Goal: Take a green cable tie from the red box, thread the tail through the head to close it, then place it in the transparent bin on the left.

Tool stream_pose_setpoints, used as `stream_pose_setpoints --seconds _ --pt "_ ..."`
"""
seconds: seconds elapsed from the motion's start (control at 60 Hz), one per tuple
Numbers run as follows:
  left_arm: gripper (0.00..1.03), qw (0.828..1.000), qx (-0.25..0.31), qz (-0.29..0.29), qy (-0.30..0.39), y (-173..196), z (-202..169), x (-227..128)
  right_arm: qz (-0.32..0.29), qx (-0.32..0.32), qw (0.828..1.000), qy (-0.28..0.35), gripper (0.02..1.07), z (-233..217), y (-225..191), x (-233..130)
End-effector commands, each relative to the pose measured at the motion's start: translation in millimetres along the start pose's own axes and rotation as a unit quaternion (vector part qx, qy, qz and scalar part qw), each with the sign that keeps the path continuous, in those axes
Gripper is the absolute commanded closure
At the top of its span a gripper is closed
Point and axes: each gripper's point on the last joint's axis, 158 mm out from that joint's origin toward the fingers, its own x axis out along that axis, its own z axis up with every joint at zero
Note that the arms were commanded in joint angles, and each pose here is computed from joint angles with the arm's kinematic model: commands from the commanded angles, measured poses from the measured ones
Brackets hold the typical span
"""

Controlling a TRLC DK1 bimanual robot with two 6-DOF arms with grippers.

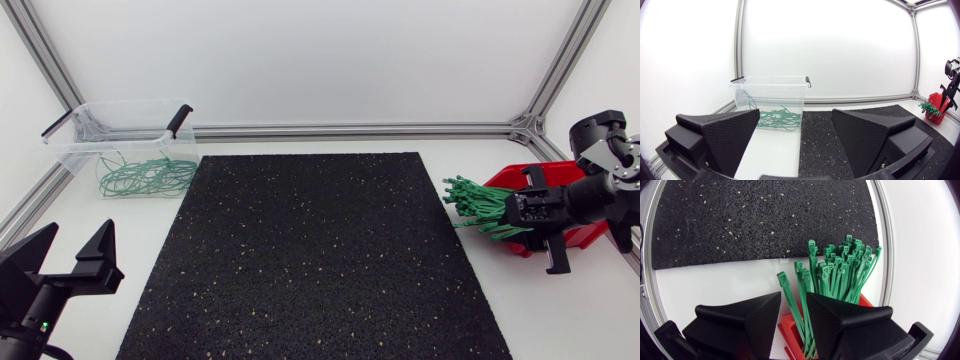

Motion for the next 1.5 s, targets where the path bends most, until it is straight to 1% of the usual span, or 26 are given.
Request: stream_pose_setpoints --seconds 0.0,0.267,0.3,0.45,0.75,0.917,1.233,1.483 --pt "0.03 1.000 -0.006 0.001 0.023 0 -22 2 0.019 -0.010 1.000 -0.002 0.69 1 12 10" --pt "0.03 1.000 -0.006 0.001 0.023 0 -22 2 0.023 -0.012 1.000 -0.001 0.98 1 15 17" --pt "0.03 1.000 -0.006 0.001 0.023 0 -22 2 0.023 -0.012 1.000 0.000 1.00 1 15 18" --pt "0.03 1.000 -0.006 0.001 0.024 0 -22 2 0.019 -0.012 1.000 0.002 1.01 1 14 15" --pt "0.03 1.000 -0.006 0.002 0.025 1 -23 2 -0.010 -0.015 1.000 0.000 1.01 4 1 0" --pt "0.03 1.000 -0.006 0.002 0.025 1 -23 2 -0.029 -0.015 0.999 -0.003 1.01 6 -9 -15" --pt "0.03 1.000 -0.006 0.000 0.025 0 -23 2 -0.086 -0.003 0.996 -0.021 1.01 11 -42 -57" --pt "0.03 1.000 -0.006 -0.001 0.025 -1 -23 2 -0.098 0.001 0.995 -0.026 1.01 15 -44 -66"
